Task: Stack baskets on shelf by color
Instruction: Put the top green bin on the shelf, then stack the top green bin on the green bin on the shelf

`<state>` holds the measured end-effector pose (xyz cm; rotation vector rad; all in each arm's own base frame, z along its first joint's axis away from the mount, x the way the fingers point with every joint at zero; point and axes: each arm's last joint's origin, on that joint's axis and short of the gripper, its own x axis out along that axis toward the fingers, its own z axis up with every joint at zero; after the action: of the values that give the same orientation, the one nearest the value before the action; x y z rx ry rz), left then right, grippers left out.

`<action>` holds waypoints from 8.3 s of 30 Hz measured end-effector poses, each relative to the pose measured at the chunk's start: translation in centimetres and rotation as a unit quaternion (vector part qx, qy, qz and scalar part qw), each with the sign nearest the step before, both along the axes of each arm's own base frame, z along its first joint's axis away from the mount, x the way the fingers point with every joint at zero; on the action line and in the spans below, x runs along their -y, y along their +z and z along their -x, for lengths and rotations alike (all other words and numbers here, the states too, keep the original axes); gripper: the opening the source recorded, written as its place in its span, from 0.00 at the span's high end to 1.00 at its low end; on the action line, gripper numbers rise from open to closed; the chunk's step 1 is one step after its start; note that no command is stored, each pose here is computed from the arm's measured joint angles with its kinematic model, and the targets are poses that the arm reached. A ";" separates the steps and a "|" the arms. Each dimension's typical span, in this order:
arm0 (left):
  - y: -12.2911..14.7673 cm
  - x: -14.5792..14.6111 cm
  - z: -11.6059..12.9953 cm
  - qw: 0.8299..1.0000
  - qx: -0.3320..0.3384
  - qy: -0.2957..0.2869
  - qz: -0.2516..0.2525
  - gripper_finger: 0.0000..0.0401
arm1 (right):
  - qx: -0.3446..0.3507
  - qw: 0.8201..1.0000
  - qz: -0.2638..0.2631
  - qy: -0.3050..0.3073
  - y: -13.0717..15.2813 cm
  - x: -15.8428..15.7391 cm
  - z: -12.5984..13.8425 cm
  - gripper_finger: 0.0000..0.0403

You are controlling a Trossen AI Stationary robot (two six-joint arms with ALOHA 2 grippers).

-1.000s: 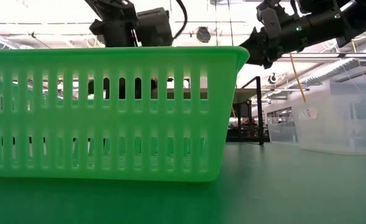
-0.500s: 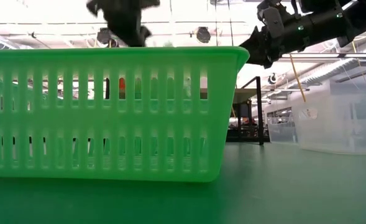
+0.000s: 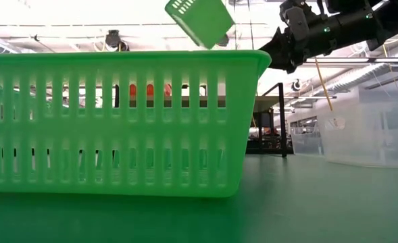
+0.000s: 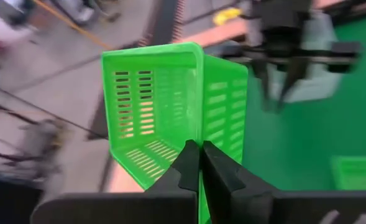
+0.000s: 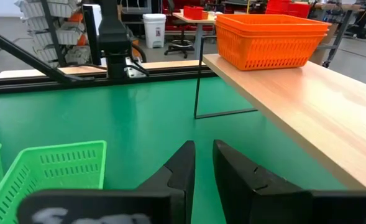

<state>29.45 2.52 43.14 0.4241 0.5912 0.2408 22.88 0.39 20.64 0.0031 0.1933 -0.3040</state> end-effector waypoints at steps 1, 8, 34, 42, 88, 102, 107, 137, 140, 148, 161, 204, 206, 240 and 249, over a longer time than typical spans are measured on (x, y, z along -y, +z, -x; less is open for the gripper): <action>0.1 -0.4 -0.1 1.000 0.006 0.006 -0.008 0.99 | 0.000 1.000 0.001 0.000 0.0 0.0 0.0 0.88; -3.9 -5.3 -3.8 0.993 -0.060 0.085 -0.050 0.99 | -0.001 1.000 0.004 0.000 0.0 0.0 0.0 0.88; -11.4 -8.0 -7.4 0.966 -0.211 0.147 -0.039 0.97 | -0.014 1.000 0.011 0.000 -0.2 0.0 0.0 0.88; -11.5 -6.6 -7.6 0.967 -0.217 0.131 -0.040 0.87 | -0.005 1.000 0.005 -0.001 -0.1 0.0 0.0 0.88; -10.7 -7.4 -8.5 0.980 -0.116 0.141 0.073 0.79 | -0.002 1.000 0.007 0.000 0.0 0.0 0.0 0.88; -9.5 -7.2 -7.5 0.985 -0.144 0.094 0.016 0.79 | -0.006 1.000 0.008 0.001 -0.1 0.0 0.0 0.88; -10.5 -7.4 -8.0 0.985 -0.163 0.034 0.034 0.79 | -0.006 1.000 0.007 0.001 -0.1 0.0 0.0 0.88; -11.3 -9.6 -7.5 0.979 -0.188 0.074 0.034 0.79 | -0.006 1.000 0.007 0.006 -0.1 -0.2 0.0 0.88; -11.3 -10.0 -7.4 0.978 -0.181 0.092 0.047 0.80 | -0.006 1.000 0.007 0.006 -0.1 -0.2 0.0 0.88; -11.3 -10.8 -7.0 0.972 -0.158 0.147 0.096 0.97 | -0.006 1.000 0.007 0.006 -0.1 -0.2 0.0 0.88; -11.4 -9.2 -7.5 0.976 -0.173 0.102 0.083 0.93 | -0.006 1.000 0.007 0.006 -0.1 -0.2 0.0 0.88; -6.4 -3.1 -3.6 0.981 -0.192 0.006 0.009 0.42 | -0.012 1.000 0.009 0.005 -0.2 -0.2 0.0 0.88; -6.6 -1.2 -2.4 0.968 -0.237 -0.061 0.061 0.42 | -0.015 1.000 0.009 0.006 -0.2 -0.2 0.1 0.88; -24.8 10.3 -0.7 0.817 -0.322 -0.444 -0.181 0.70 | 0.019 0.999 0.020 0.022 0.5 -0.9 -0.1 0.88; -25.2 10.5 -1.9 0.873 -0.311 -0.362 -0.098 0.85 | 0.021 0.999 0.013 0.022 0.5 -0.9 -0.1 0.88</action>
<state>31.32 -7.96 17.96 0.9037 0.9950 -0.5902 22.94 1.27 21.13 -0.0208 0.1468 -0.2630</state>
